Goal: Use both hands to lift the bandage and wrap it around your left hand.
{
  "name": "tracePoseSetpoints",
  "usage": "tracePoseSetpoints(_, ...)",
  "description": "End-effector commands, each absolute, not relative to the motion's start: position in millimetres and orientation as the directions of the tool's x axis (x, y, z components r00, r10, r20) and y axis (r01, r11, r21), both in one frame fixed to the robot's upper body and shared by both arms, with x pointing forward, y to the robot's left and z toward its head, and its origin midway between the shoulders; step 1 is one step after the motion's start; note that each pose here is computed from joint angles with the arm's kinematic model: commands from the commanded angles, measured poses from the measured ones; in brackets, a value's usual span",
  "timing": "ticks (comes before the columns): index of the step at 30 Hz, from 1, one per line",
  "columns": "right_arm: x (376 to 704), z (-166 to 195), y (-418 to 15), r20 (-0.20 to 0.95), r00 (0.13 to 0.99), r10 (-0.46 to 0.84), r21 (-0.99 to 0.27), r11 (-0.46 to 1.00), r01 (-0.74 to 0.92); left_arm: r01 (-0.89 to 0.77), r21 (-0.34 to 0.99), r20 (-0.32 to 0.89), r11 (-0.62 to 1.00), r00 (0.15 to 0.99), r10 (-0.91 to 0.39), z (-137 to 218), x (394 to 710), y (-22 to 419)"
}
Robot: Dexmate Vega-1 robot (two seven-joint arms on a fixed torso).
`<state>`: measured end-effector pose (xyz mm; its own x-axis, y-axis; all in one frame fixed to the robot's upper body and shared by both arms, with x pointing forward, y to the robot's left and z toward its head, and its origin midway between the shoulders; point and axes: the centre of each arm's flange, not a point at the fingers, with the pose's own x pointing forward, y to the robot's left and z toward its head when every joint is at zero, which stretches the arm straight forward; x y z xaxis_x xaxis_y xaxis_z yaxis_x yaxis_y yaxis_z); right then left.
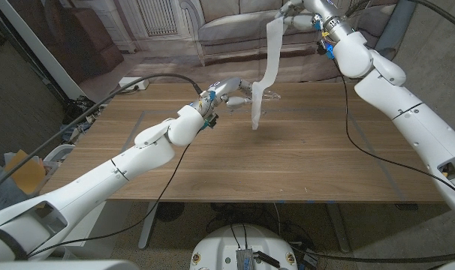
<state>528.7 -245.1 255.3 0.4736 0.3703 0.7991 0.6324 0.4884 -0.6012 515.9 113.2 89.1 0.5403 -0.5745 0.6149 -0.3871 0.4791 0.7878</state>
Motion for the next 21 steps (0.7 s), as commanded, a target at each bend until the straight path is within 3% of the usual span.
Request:
tracePoseSetpoints(1, 556, 199, -284, 0.77, 0.581, 0.264, -0.616, 0.548, 0.566, -0.389, 0.761, 0.648, 0.519, 0.498, -0.576, 101, 511, 116)
tracePoseSetpoints(5, 565, 176, -291, 0.759, 0.609, 0.232, -0.605, 0.597, 0.527, -0.378, 0.772, 0.634, 0.512, 0.522, -0.571, 107, 510, 118)
tracePoseSetpoints(11, 577, 139, -289, 0.739, 0.639, 0.212, -0.601, 0.635, 0.485, -0.414, 0.726, 0.687, 0.55, 0.489, -0.538, 112, 510, 121)
tracePoseSetpoints(21, 581, 103, -295, 0.713, 0.676, 0.184, -0.601, 0.656, 0.456, -0.42, 0.7, 0.711, 0.578, 0.484, -0.51, 123, 512, 126)
